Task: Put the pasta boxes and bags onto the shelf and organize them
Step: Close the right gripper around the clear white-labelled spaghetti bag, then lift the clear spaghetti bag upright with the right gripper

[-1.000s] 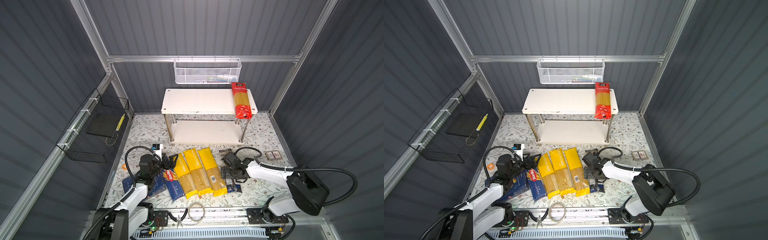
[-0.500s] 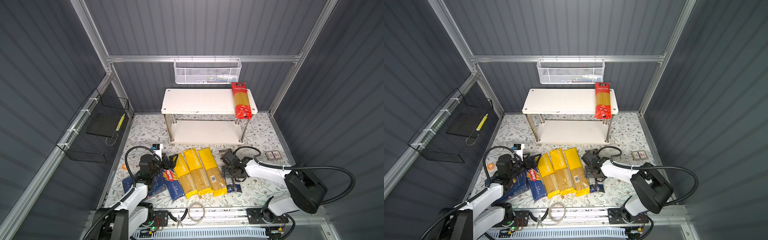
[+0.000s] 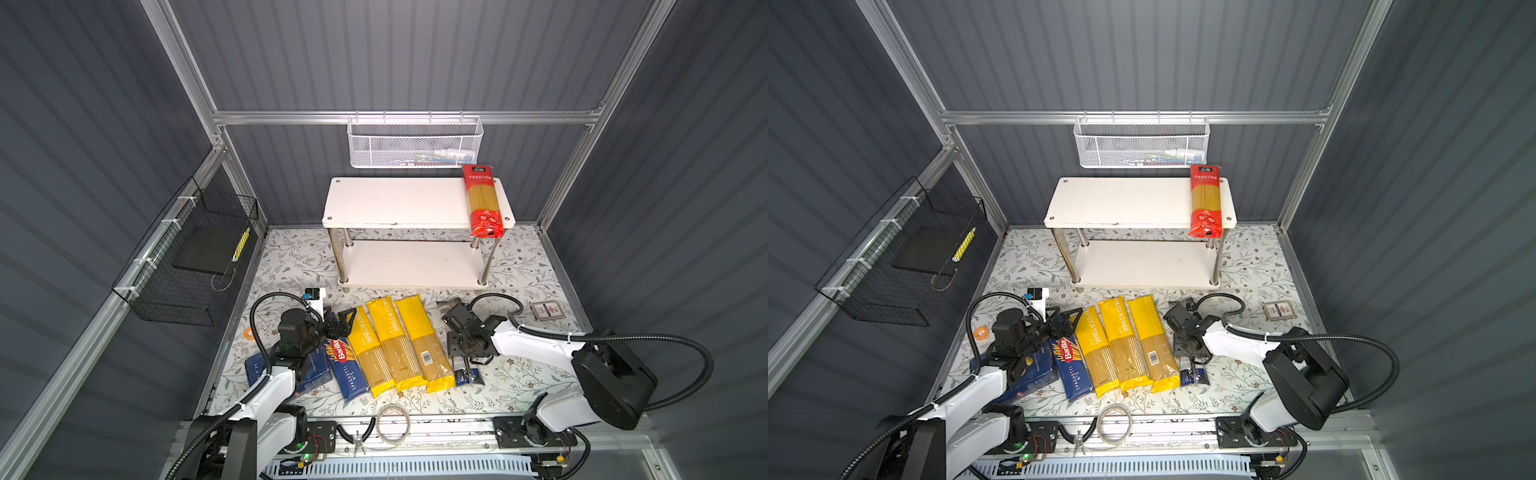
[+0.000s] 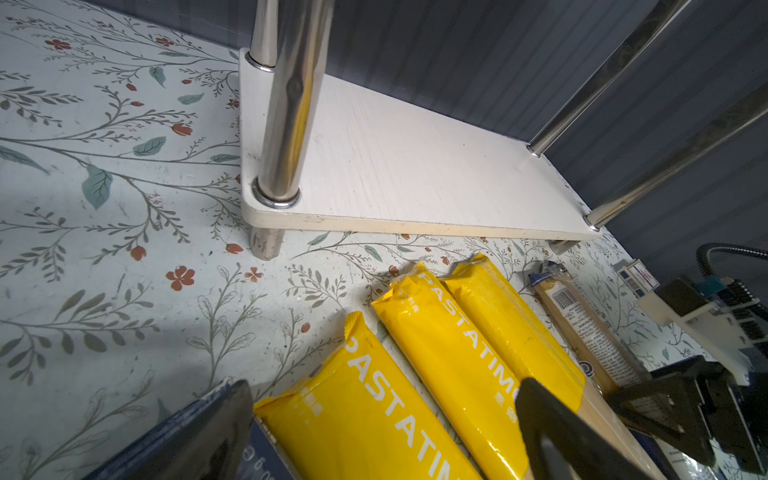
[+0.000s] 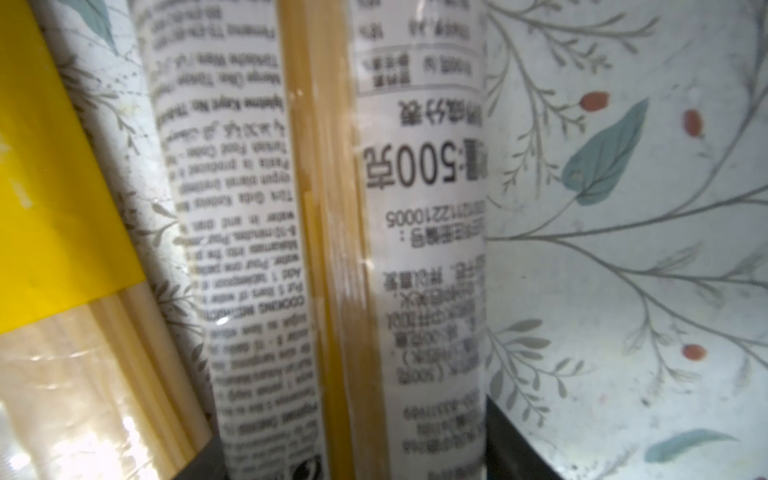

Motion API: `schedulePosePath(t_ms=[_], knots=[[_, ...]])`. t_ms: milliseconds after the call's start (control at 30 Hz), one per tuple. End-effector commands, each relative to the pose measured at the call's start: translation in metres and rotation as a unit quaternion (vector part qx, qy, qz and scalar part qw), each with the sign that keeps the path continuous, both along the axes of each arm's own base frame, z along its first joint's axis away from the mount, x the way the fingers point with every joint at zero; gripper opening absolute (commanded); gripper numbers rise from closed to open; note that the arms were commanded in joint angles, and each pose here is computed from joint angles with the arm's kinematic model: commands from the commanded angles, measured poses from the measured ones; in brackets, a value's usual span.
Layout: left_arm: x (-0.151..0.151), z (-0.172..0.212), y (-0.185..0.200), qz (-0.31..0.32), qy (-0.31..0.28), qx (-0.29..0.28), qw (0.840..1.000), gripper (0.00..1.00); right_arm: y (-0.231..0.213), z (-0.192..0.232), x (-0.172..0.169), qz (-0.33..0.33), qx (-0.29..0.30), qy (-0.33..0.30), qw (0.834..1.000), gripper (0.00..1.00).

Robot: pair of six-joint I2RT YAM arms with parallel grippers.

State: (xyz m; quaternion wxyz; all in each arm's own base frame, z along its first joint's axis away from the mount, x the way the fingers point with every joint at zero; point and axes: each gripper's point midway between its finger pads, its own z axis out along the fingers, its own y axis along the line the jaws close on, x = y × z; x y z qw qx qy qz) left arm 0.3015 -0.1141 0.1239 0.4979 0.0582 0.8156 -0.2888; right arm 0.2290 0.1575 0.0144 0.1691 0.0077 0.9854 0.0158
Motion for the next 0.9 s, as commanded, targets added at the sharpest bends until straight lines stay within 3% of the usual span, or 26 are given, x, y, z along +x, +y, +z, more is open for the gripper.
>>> schedulePosePath(t_ms=[0, 867], knots=[[0.004, 0.011, -0.002, -0.002, -0.016, 0.004, 1.000, 1.00, -0.011, -0.015, -0.025, -0.003, -0.008, 0.047, 0.999, 0.59], [0.002, 0.014, 0.001, 0.002, -0.020, 0.008, 1.000, 1.00, 0.021, 0.051, -0.003, 0.016, 0.107, -0.039, 0.993, 0.37]])
